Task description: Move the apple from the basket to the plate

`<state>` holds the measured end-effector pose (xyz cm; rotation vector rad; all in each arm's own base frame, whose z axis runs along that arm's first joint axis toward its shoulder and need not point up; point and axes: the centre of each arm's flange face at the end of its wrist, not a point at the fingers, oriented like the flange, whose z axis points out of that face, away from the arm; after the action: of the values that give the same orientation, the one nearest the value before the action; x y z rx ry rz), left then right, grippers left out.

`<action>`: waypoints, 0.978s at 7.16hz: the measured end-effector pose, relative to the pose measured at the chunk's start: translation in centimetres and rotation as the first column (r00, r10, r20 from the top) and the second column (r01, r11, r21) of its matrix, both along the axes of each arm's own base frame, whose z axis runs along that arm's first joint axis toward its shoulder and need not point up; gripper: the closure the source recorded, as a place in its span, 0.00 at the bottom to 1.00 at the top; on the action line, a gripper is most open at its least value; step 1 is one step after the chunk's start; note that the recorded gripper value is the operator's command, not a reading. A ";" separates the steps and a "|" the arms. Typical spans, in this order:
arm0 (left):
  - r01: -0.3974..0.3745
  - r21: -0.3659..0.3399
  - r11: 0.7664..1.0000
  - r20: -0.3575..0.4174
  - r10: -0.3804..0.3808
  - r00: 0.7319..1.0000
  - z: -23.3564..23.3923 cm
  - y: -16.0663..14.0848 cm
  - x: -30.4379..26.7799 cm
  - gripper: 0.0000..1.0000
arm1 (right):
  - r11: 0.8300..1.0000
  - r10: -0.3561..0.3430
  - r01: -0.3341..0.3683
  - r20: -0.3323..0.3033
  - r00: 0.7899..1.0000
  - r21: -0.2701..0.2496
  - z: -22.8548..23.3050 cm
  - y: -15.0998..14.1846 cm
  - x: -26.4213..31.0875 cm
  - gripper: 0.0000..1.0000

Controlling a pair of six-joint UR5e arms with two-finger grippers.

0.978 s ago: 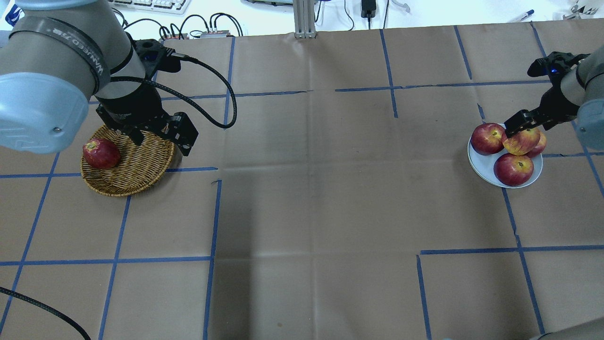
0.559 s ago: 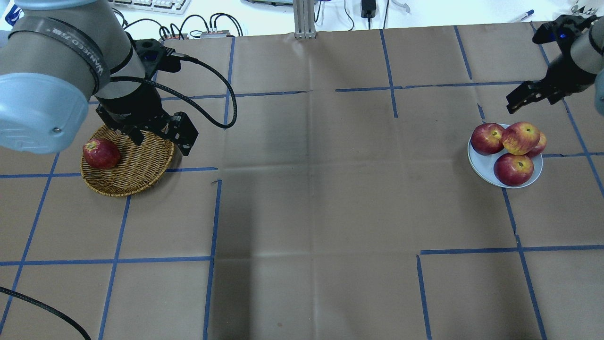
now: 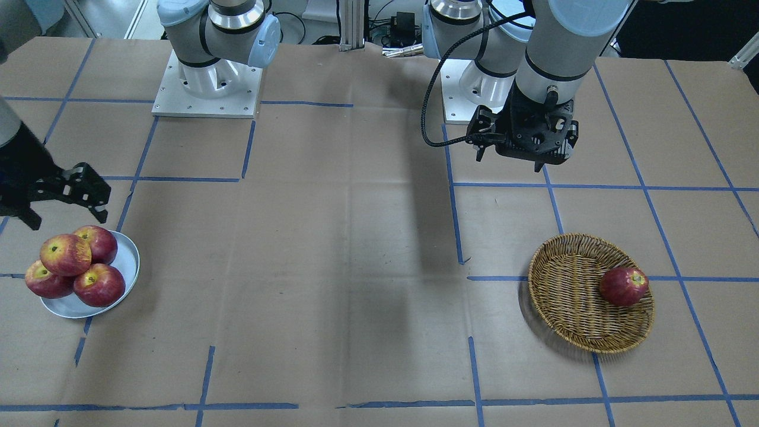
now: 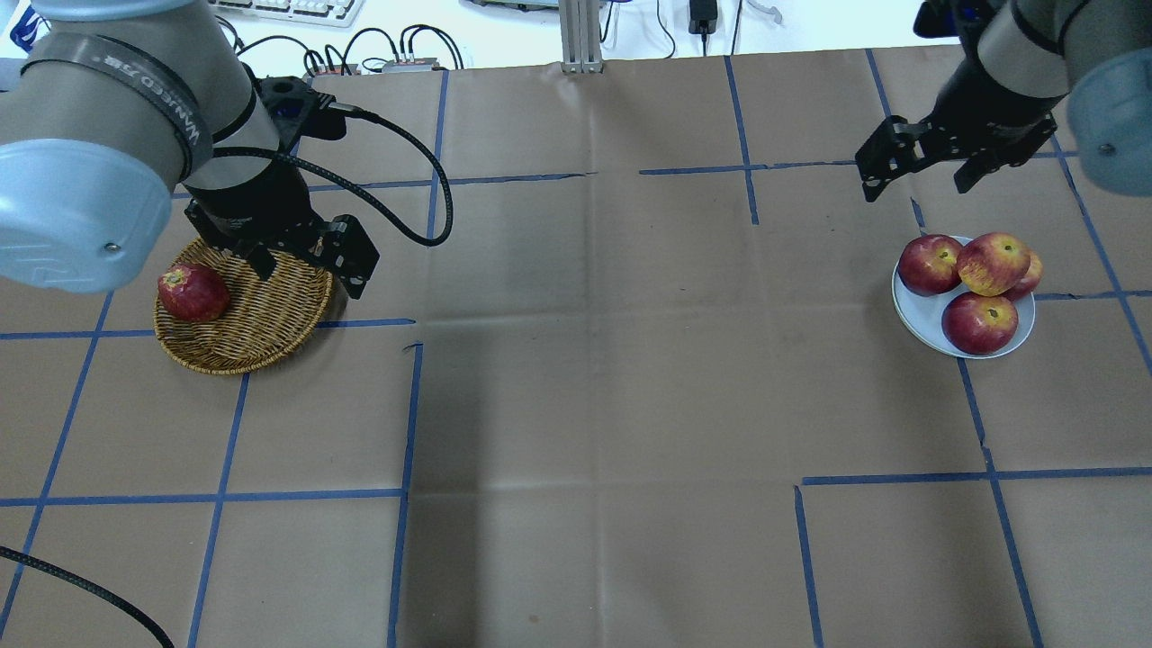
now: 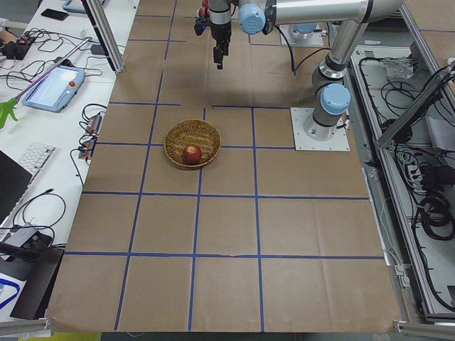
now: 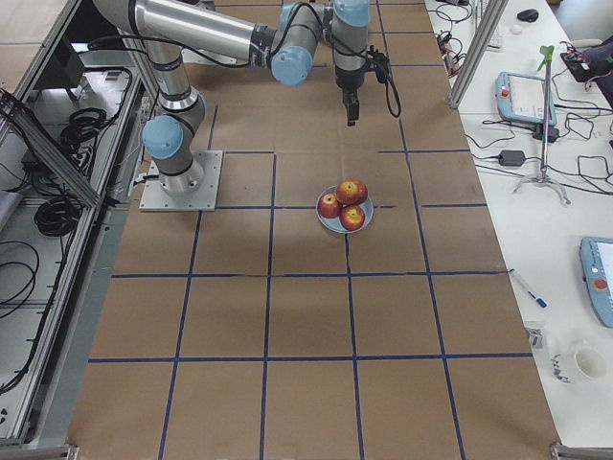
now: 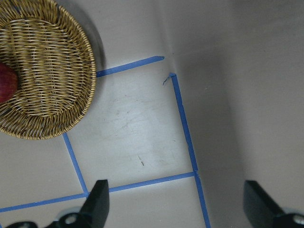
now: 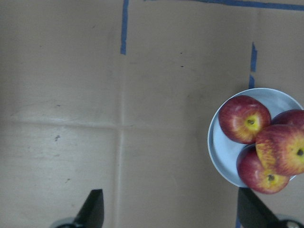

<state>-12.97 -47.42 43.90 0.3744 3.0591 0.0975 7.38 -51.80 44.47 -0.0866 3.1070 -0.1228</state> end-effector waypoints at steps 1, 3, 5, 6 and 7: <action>0.001 -0.002 1.000 0.000 -0.001 1.000 0.1 0.1 0.0 0.02 | 1.000 -0.009 0.009 0.005 1.000 0.021 0.5 1.1 2.7 0.00; 0.001 -0.003 1.000 0.001 -0.001 1.000 0.1 0.1 0.0 0.02 | 0.998 -0.012 0.012 -0.002 1.000 0.063 2.4 2.0 4.6 0.00; 0.001 -0.002 1.000 0.000 -0.001 1.000 0.1 0.1 0.0 0.02 | 0.997 -0.014 0.016 -0.023 1.000 0.081 3.7 1.9 4.7 0.00; 0.001 -0.001 1.000 0.000 -0.001 1.000 0.1 0.0 0.0 0.02 | 0.996 -0.015 0.017 -0.027 1.000 0.083 3.9 1.9 4.6 0.00; 0.001 0.000 1.000 0.000 -0.001 1.000 0.0 0.0 0.0 0.02 | 0.996 -0.015 0.017 -0.029 0.999 0.084 3.9 1.9 4.6 0.00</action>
<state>-12.97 -47.40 43.90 0.3753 3.0590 0.0976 12.01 -49.89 48.34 -0.0623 3.1371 0.0093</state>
